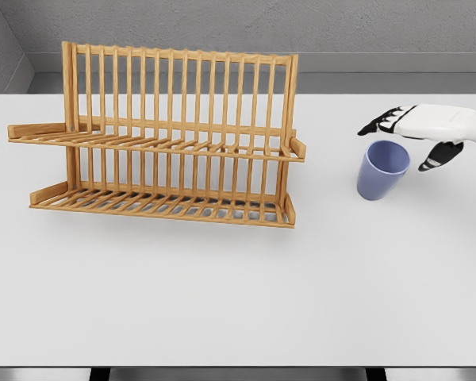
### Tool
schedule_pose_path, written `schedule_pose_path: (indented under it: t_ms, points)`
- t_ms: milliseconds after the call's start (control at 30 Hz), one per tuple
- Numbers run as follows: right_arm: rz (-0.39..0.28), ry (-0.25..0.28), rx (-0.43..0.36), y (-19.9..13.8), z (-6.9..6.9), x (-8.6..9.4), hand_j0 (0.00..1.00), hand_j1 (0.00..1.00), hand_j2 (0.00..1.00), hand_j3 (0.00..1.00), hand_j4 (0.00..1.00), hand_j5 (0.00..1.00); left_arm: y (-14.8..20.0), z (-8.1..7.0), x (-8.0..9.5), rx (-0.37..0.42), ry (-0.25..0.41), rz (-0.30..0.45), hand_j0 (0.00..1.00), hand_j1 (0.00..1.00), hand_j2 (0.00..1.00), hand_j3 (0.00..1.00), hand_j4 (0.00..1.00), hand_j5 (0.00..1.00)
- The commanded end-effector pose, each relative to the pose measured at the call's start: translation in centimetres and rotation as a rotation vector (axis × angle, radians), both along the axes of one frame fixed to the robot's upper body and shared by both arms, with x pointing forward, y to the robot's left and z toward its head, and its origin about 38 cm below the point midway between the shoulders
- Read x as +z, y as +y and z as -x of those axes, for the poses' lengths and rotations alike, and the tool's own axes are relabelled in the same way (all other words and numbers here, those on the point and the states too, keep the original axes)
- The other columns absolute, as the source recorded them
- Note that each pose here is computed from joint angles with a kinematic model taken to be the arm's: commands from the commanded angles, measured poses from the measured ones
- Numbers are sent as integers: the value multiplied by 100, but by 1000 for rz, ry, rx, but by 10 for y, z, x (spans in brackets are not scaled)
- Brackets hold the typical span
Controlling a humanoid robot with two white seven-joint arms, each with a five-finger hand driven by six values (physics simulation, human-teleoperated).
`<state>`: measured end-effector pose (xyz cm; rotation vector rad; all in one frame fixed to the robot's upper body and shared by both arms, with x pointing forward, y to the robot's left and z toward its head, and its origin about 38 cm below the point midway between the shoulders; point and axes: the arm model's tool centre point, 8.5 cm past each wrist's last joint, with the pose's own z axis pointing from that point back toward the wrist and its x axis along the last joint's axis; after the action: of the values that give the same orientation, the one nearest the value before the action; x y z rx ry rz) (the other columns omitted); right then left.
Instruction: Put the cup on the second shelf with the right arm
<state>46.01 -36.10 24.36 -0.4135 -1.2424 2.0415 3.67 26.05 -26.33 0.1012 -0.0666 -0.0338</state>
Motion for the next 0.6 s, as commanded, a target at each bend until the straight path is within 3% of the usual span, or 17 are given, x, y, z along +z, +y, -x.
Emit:
schedule_pose_path:
  t_ms: [0,167,467,567]
  points:
    - [-1,0,20,7,2,0,100,100,100,100,100,100,0,0,0,-1,0,0,100,100,100,100,100,100]
    - [20,41,37,11,6,-15,100,100,100,100,100,100,0,0,0,1,0,0,100,100,100,100,100,100]
    - [22,52,48,16,6,-20,100,100,100,100,100,100,0,0,0,-1,0,0,100,100,100,100,100,100]
    - [23,54,49,16,6,-21,75,75,75,75,75,75,0,0,0,-1,0,0,100,100,100,100,100,100]
